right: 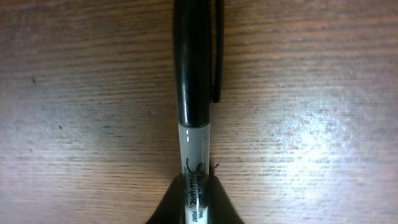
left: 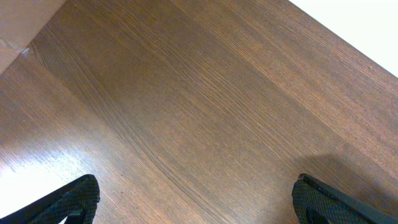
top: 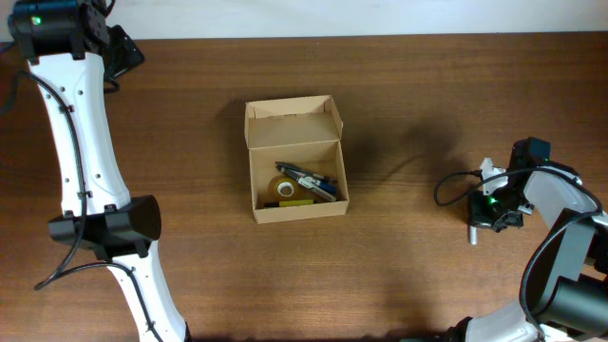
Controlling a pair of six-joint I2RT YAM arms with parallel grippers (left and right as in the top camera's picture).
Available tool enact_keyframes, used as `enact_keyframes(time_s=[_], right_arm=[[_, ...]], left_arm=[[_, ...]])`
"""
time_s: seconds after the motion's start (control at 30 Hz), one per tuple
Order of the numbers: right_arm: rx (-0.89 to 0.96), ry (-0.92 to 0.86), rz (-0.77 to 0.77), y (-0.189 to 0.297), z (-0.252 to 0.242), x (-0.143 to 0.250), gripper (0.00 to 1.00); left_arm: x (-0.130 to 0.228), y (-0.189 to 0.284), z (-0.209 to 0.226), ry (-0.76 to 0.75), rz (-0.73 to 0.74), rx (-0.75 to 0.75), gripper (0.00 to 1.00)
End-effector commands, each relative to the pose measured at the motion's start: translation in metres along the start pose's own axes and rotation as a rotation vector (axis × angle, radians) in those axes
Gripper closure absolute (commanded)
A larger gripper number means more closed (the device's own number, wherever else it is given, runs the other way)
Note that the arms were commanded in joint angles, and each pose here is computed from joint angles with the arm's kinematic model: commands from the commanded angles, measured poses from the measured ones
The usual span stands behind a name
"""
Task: Pack container
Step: 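Move the right gripper to the black marker and grasp it, then carry the black marker into the box and release it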
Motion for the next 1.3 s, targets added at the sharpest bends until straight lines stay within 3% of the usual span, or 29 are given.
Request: enact_keyframes(time_s=[0.0,0.27,0.47,0.6,0.8,0.93,1.17,1.27], right_arm=[[-0.019,-0.006,0.005,-0.002,0.003,0.002,0.96],[-0.236,-0.047,-0.172,0.025,0.024,-0.034,0.96],[-0.283,0.038,-0.308,0.094,0.04,-0.076,0.96],[-0.252,0.184,-0.376,0.155,0.073,-0.104,0.96],[-0.155,0.48,-0.522,0.23,0.16,-0.136,0.96],[-0.021,0.835,-0.585,0.252,0.234,-0.135,0.96],[0.114,1.573,-0.469,0.207,0.343,-0.1,0.96],[0.096,1.702,-0.402,0.18,0.362,-0.098,0.96]], left_arm=[[-0.006,0.016,0.007,0.004,-0.037,0.015,0.0],[-0.006,0.016,0.007,0.004,-0.037,0.015,0.0],[-0.006,0.016,0.007,0.004,-0.037,0.015,0.0],[-0.006,0.016,0.007,0.004,-0.037,0.015,0.0],[-0.006,0.016,0.007,0.004,-0.037,0.015,0.0],[-0.006,0.016,0.007,0.004,-0.037,0.015,0.0],[-0.006,0.016,0.007,0.004,-0.037,0.015,0.0],[-0.006,0.016,0.007,0.004,-0.037,0.015,0.0]])
Point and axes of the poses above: each gripper's point midway between its finger pads, its own y axis back along the fingers, its own z axis along the line the jaws close on, x = y × z, the point moved 5 cm from there along y, back along the fingers, and after that the axes turned 11 degrees about y, right-handed, at the moved point
